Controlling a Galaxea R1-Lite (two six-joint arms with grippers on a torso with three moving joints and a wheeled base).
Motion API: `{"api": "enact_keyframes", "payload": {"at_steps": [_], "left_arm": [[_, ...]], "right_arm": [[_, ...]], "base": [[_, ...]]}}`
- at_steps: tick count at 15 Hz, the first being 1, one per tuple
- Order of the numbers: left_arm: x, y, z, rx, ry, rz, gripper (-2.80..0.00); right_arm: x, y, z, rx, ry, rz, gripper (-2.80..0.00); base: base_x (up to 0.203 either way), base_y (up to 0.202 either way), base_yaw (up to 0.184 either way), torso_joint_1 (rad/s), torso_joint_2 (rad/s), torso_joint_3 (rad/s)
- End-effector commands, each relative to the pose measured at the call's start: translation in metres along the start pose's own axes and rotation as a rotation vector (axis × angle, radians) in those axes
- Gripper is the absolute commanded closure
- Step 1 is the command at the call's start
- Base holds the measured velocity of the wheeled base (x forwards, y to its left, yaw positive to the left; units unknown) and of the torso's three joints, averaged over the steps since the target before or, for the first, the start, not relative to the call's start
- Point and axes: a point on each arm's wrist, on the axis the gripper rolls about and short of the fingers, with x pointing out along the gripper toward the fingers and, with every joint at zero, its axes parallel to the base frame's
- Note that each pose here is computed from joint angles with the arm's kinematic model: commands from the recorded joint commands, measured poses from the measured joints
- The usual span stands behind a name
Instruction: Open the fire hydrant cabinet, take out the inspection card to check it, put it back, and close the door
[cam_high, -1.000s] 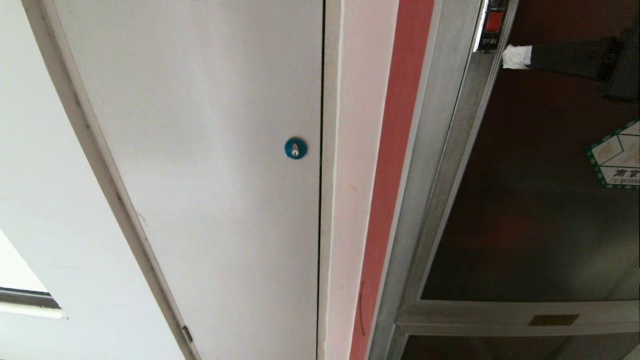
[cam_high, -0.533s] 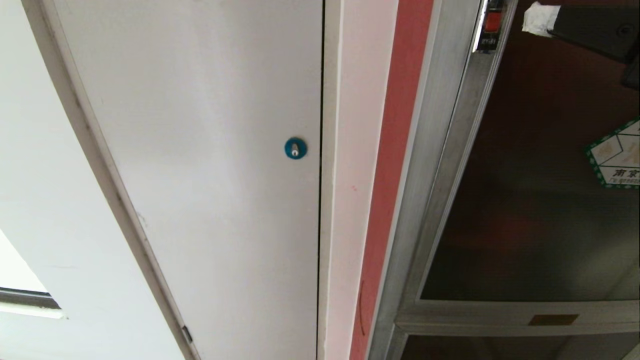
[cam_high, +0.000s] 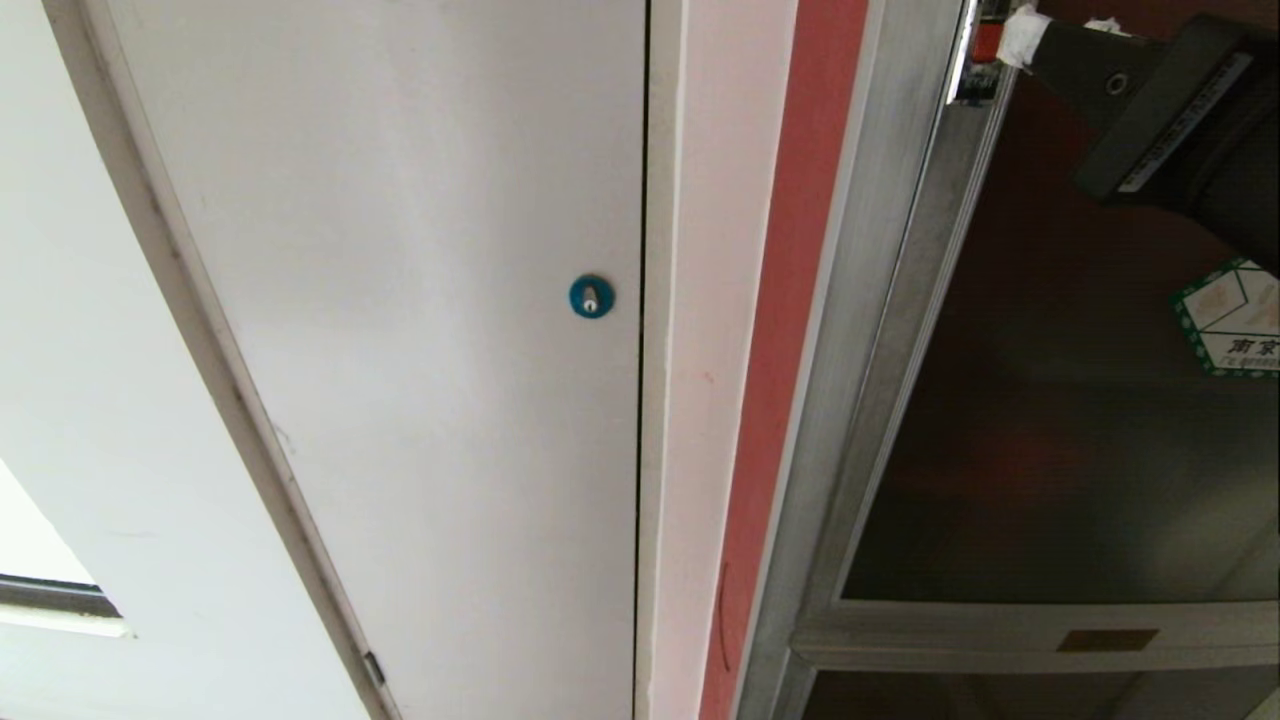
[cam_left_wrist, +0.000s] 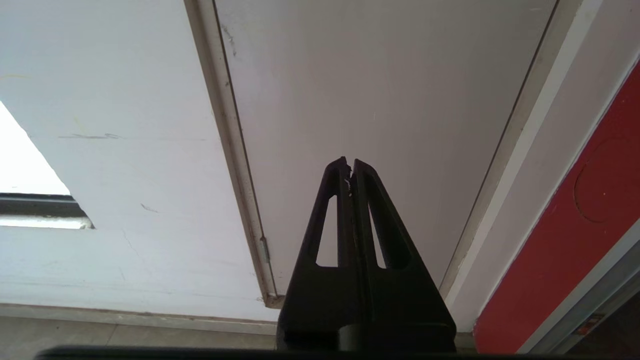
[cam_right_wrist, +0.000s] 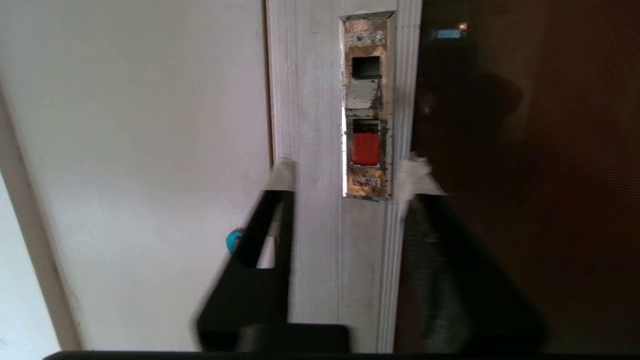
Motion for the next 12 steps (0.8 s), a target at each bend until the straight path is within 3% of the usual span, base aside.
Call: {"api": "enact_keyframes", "payload": {"at_steps": [1, 8, 12], "left_arm": [[0.000, 0.000, 0.000, 0.000, 0.001, 0.000, 0.00], [0.000, 0.000, 0.000, 0.000, 0.001, 0.000, 0.00], [0.000, 0.000, 0.000, 0.000, 0.001, 0.000, 0.00]], "right_arm": [[0.006, 0.005, -0.008, -0.009, 0.007, -0.001, -2.80], [0.037, 0.005, -0.010, -0.039, -0.068, -0.142, -2.80], [0.043, 0.004, -0.014, -0.057, -0.060, -0.158, -2.80]], "base": [[0.000, 0.000, 0.000, 0.000, 0.00, 0.000], [0.000, 0.000, 0.000, 0.000, 0.00, 0.000], [0.000, 0.000, 0.000, 0.000, 0.00, 0.000]]}}
